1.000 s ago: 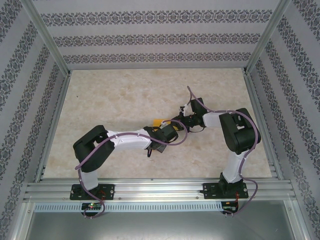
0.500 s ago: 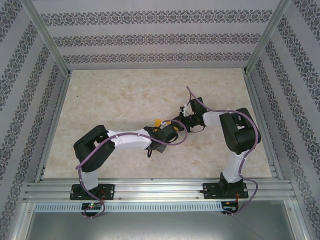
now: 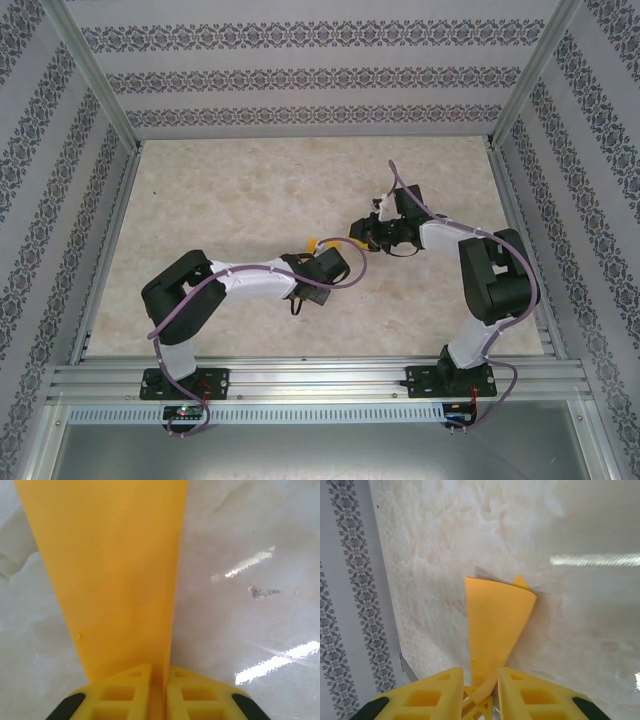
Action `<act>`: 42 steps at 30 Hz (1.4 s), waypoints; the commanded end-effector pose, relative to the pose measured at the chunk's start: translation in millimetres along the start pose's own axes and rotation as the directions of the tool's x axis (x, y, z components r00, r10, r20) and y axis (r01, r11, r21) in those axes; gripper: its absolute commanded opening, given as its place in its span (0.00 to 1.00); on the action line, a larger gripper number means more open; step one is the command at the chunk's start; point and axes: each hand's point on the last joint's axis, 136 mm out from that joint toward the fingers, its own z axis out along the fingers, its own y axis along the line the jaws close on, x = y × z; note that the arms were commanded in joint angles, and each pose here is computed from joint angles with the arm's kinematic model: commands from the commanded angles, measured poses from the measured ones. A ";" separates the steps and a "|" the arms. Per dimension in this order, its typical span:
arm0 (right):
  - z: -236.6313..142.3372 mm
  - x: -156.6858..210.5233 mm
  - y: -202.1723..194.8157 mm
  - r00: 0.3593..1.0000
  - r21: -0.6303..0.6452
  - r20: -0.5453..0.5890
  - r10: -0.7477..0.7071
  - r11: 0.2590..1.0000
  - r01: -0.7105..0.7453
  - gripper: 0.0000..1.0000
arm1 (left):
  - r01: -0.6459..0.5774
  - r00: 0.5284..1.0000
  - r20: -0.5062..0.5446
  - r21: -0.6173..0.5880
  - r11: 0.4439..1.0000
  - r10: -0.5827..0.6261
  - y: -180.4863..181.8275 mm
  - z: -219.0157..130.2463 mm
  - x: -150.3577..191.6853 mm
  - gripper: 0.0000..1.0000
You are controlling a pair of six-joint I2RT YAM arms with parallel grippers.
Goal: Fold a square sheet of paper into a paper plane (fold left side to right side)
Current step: Fold the wing for the fifth time at the center of the table.
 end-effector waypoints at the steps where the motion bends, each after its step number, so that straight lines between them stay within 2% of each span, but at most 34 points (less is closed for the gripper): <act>1: -7.7 5.1 -7.5 0.999 0.027 0.015 -0.031 0.999 0.030 0.27 | 0.105 0.991 0.069 0.123 0.987 -0.114 -4.0 -13.1 -22.4 0.12; 5: -9.1 13.1 -6.8 0.999 0.005 0.011 -0.052 0.999 0.052 0.31 | 0.154 0.981 0.082 0.224 0.962 -0.176 -7.1 -20.3 -31.7 0.08; 12: -3.7 28.4 -3.8 0.993 -0.025 0.012 -0.116 0.993 0.116 0.45 | 0.264 0.947 0.064 0.402 0.877 -0.314 -7.4 -26.0 -45.1 0.07; 22: 33.7 44.1 -0.8 0.989 0.011 0.000 -0.146 0.989 0.146 0.60 | 0.351 0.909 0.015 0.512 0.784 -0.417 -7.0 -20.3 -49.5 0.04; 28: 46.7 45.6 -1.3 0.988 0.063 -0.017 -0.150 0.986 0.151 0.59 | 0.386 0.889 -0.012 0.556 0.736 -0.457 -8.8 -16.4 -52.3 0.03; 38: 55.4 41.2 -2.3 0.991 0.068 -0.010 -0.132 0.989 0.132 0.58 | 0.410 0.881 -0.047 0.569 0.713 -0.470 -12.7 -6.4 -48.7 0.03; 42: 58.1 39.5 -6.6 0.992 0.086 -0.016 -0.124 0.988 0.125 0.54 | 0.421 0.877 -0.057 0.569 0.707 -0.476 -12.9 -3.3 -47.1 0.03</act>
